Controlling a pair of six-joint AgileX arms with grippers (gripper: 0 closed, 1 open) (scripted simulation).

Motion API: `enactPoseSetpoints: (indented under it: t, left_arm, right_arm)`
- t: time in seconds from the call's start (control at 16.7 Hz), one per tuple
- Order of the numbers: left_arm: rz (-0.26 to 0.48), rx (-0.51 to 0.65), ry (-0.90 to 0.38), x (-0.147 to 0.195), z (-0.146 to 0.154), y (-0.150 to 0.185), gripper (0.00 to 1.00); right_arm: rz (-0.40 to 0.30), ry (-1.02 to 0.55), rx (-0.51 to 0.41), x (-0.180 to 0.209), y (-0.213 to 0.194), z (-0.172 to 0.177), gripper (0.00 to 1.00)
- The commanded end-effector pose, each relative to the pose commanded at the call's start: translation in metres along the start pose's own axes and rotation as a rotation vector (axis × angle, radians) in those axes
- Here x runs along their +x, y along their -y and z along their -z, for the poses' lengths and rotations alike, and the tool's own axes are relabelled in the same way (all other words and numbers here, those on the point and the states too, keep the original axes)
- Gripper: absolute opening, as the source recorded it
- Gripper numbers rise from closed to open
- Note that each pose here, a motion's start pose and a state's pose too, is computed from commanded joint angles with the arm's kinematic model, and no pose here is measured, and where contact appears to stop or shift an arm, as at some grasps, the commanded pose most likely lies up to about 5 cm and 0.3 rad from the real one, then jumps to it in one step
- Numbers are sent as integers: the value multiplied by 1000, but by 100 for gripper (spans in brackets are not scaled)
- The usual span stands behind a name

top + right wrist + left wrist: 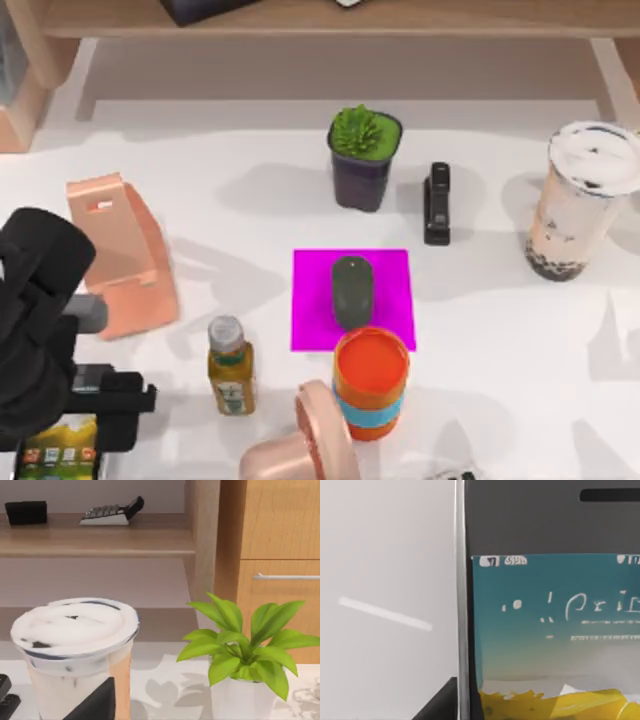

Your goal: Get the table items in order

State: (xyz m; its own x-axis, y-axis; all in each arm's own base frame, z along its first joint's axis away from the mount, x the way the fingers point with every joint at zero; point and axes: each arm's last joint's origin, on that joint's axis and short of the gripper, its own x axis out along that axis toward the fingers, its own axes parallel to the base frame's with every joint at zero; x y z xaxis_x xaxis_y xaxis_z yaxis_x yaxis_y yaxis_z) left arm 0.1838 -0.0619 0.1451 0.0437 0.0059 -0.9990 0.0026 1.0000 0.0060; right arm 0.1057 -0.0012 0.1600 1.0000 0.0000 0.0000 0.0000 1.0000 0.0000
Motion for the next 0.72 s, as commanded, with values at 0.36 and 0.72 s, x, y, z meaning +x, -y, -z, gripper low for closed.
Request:
enactPoseSetpoints:
  t: [0.36,0.72]
  left_arm:
    - [-73,142,265,-30,18,24,0]
    - [-150,32,743,-60,14,48,0]
  right_arm:
    - [0,0,0,0,0,0,100]
    - [0,0,0,0,0,0,100]
